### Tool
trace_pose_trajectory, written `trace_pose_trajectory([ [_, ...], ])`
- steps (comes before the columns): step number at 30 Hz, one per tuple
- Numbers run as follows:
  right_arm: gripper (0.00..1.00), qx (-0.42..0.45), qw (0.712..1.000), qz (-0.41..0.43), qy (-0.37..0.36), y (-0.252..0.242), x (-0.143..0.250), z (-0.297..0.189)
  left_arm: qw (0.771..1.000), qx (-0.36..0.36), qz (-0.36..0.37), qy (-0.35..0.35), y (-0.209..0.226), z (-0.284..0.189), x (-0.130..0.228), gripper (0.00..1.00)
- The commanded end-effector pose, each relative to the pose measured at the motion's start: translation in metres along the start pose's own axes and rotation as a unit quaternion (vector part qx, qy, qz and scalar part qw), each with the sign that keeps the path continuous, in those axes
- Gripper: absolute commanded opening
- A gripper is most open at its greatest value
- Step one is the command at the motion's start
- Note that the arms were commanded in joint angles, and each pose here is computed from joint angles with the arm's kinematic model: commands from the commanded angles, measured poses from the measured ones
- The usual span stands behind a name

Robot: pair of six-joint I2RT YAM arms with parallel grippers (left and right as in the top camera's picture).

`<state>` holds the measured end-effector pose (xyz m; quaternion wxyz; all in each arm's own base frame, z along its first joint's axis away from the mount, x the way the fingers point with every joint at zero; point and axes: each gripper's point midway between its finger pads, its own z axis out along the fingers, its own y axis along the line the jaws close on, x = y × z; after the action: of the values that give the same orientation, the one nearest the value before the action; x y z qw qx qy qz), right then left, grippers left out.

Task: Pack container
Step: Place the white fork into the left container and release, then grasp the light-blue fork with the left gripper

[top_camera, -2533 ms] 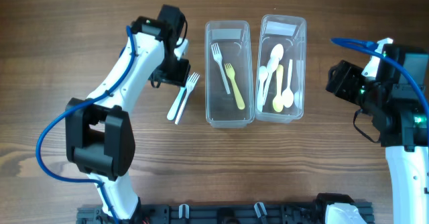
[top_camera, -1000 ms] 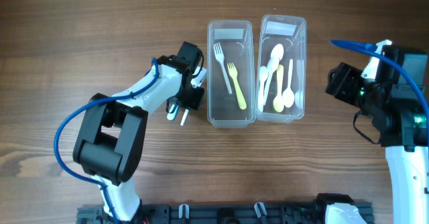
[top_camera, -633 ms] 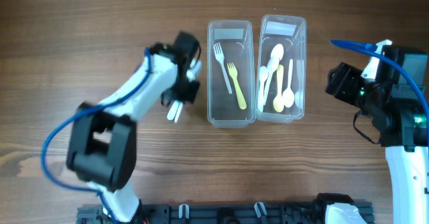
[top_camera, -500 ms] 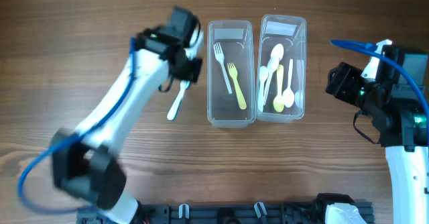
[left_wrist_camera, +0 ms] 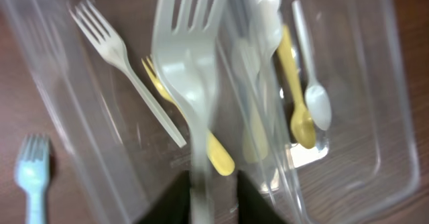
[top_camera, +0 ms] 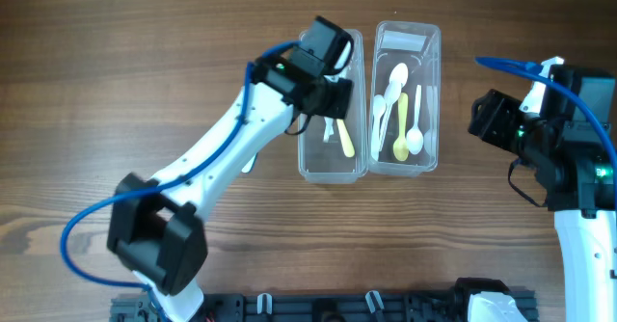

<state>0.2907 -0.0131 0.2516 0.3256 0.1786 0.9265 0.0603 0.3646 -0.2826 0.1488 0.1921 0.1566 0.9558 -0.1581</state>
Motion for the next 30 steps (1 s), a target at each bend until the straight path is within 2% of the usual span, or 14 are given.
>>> trace_pose_trajectory([
  [1, 0.73, -0.008, 1.000, -0.004, -0.007, 0.002, -0.001, -0.005, 0.999, 0.009, -0.021, -0.023, 0.002, -0.021, -0.015, 0.44],
  [5, 0.73, -0.008, 1.000, -0.004, -0.007, 0.002, -0.001, -0.005, 0.996, -0.001, -0.045, -0.074, 0.029, -0.078, -0.042, 0.69],
  [9, 0.72, -0.008, 1.000, -0.004, -0.007, 0.002, -0.001, -0.005, 0.994, -0.056, -0.042, -0.085, 0.081, -0.115, -0.039, 0.75],
  [11, 0.73, -0.008, 1.000, -0.004, -0.007, 0.002, -0.001, -0.005, 0.993, -0.103, -0.034, -0.043, 0.118, -0.118, -0.019, 0.76],
  [15, 0.73, -0.008, 1.000, -0.004, -0.007, 0.002, -0.001, -0.005, 0.991, -0.125, -0.034, 0.045, 0.163, -0.100, 0.020, 0.73],
  [18, 0.73, -0.008, 1.000, -0.004, -0.007, 0.002, -0.001, -0.005, 0.991, -0.109, -0.023, 0.068, 0.173, -0.076, 0.031, 0.68],
  [30, 0.73, -0.008, 1.000, -0.004, -0.006, 0.002, -0.001, -0.005, 0.985, -0.098, -0.016, 0.144, 0.184, 0.023, 0.075, 0.66],
])
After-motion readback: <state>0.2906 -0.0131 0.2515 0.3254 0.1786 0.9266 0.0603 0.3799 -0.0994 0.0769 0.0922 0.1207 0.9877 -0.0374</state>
